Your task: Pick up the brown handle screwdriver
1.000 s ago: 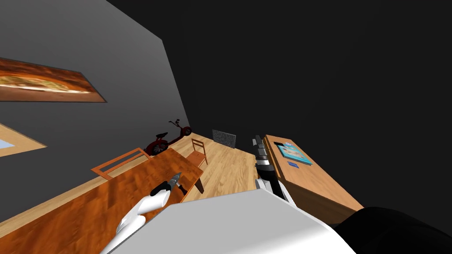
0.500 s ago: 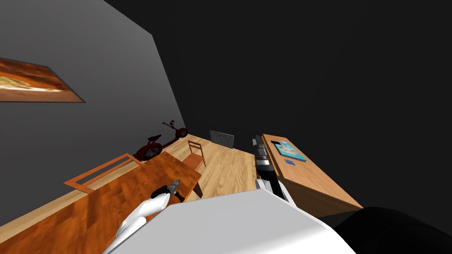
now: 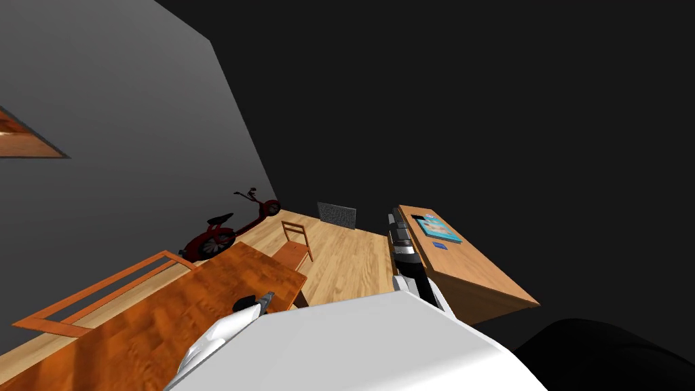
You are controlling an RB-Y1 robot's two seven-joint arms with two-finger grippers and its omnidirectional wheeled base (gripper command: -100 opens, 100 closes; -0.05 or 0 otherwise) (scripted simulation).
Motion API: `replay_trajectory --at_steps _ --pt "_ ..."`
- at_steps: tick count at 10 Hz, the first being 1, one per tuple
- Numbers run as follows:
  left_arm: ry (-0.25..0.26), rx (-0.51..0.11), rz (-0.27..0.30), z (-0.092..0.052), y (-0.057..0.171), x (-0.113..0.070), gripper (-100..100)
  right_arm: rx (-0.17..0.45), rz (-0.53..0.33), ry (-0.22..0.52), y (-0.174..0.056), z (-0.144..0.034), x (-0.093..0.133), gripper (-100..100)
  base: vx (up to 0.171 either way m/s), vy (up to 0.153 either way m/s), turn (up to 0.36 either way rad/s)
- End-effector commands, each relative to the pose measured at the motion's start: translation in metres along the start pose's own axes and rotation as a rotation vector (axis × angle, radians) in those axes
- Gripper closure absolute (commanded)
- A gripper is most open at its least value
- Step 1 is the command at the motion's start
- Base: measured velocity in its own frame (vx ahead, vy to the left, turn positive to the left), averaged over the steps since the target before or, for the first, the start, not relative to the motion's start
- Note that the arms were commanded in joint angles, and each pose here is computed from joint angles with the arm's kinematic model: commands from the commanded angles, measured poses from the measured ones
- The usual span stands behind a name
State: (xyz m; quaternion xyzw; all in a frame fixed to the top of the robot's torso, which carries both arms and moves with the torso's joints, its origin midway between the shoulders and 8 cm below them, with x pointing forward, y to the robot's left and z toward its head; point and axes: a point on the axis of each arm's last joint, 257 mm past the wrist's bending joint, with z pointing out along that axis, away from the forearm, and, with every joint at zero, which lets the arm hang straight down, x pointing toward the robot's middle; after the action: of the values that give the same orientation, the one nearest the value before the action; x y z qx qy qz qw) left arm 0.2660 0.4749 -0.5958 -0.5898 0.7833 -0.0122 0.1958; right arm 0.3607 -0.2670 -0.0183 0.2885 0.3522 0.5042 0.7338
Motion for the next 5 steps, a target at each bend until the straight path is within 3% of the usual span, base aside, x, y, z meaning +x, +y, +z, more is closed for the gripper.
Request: replay_trajectory --at_steps 1,3,5 --pt "0.04 -0.08 0.001 0.003 0.032 0.015 -100 0.0 0.0 0.0 0.0 0.0 0.0 0 0.078 0.076 -0.175" --pt "0.08 -0.16 0.0 0.004 0.063 0.028 -100 0.0 0.0 0.0 0.0 0.0 0.0 0 0.07 0.057 -0.165" --pt "0.08 -0.16 0.0 0.004 0.063 0.028 -100 0.0 0.0 0.0 0.0 0.0 0.0 0 0.027 0.025 -0.023"
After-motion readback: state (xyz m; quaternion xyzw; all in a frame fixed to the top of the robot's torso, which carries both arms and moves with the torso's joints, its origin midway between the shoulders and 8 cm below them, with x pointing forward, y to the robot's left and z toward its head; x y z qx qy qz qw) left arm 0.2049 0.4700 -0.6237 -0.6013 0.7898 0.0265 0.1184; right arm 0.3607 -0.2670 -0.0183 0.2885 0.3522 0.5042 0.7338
